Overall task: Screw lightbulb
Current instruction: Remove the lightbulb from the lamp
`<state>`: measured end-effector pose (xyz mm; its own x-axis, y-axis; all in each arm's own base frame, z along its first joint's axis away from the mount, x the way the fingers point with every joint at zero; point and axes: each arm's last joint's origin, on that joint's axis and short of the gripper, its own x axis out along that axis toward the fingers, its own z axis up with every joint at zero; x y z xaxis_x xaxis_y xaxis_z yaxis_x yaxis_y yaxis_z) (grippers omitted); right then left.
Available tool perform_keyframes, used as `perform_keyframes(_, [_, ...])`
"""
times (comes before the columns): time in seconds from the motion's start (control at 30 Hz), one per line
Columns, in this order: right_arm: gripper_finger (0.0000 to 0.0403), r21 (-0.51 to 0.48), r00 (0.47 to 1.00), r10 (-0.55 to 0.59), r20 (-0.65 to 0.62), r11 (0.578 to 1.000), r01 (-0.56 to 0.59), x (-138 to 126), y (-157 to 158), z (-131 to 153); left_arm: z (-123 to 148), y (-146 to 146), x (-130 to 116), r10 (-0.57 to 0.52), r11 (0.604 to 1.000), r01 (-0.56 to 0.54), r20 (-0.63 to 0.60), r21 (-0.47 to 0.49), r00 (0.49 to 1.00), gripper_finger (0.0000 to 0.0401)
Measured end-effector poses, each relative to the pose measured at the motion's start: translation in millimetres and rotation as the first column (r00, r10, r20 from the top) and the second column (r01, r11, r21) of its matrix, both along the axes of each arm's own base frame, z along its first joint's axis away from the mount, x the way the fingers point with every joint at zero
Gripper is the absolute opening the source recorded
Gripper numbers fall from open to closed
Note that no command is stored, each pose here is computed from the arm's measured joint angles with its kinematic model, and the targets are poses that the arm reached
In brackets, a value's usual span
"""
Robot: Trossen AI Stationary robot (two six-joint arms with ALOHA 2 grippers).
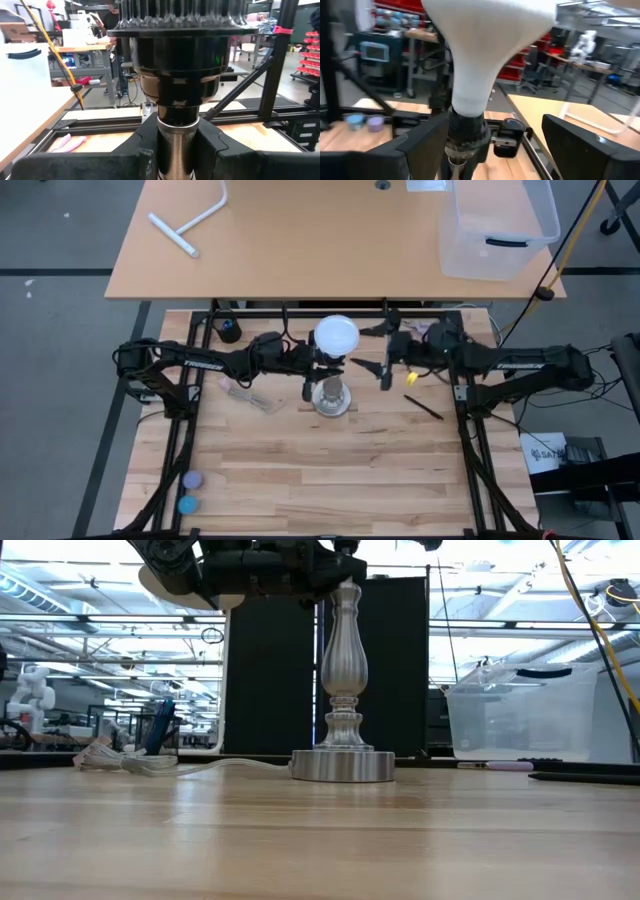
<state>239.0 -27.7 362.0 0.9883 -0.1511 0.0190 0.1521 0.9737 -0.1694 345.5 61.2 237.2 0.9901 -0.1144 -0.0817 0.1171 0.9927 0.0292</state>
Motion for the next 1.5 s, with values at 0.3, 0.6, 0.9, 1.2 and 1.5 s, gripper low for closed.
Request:
perform_keyframes(0.3, [0.0314,0.010,0.990,-0.112,0.088,0.994,0.111,33.0,20.8,-28.3,0.3,1.5,0.2,0.074,0.997,-0.074,0.004,0.000,0.997,0.0072])
perform_keyframes(0.6, [0.0314,0.071,0.969,-0.119,0.216,0.992,0.106,47.4,25.4,-29.4,0.4,1.9,0.2,0.088,0.996,-0.088,0.005,0.003,0.996,0.0072])
perform_keyframes(0.9, [0.0287,0.095,0.931,-0.153,0.332,0.987,0.128,58.0,24.7,-30.9,0.4,2.4,0.1,0.091,0.996,-0.091,0.005,0.003,0.996,0.0072])
perform_keyframes(1.2, [0.0136,0.082,0.934,-0.141,0.328,0.989,0.120,58.6,25.0,-31.5,0.3,2.8,0.0,0.092,0.996,-0.092,0.004,-0.006,0.996,0.0072])
perform_keyframes(1.5, [0.0135,0.046,0.948,-0.091,0.305,0.996,0.081,55.5,18.8,-29.6,0.7,2.5,-0.2,0.052,0.999,-0.052,0.007,-0.009,0.999,0.0072])
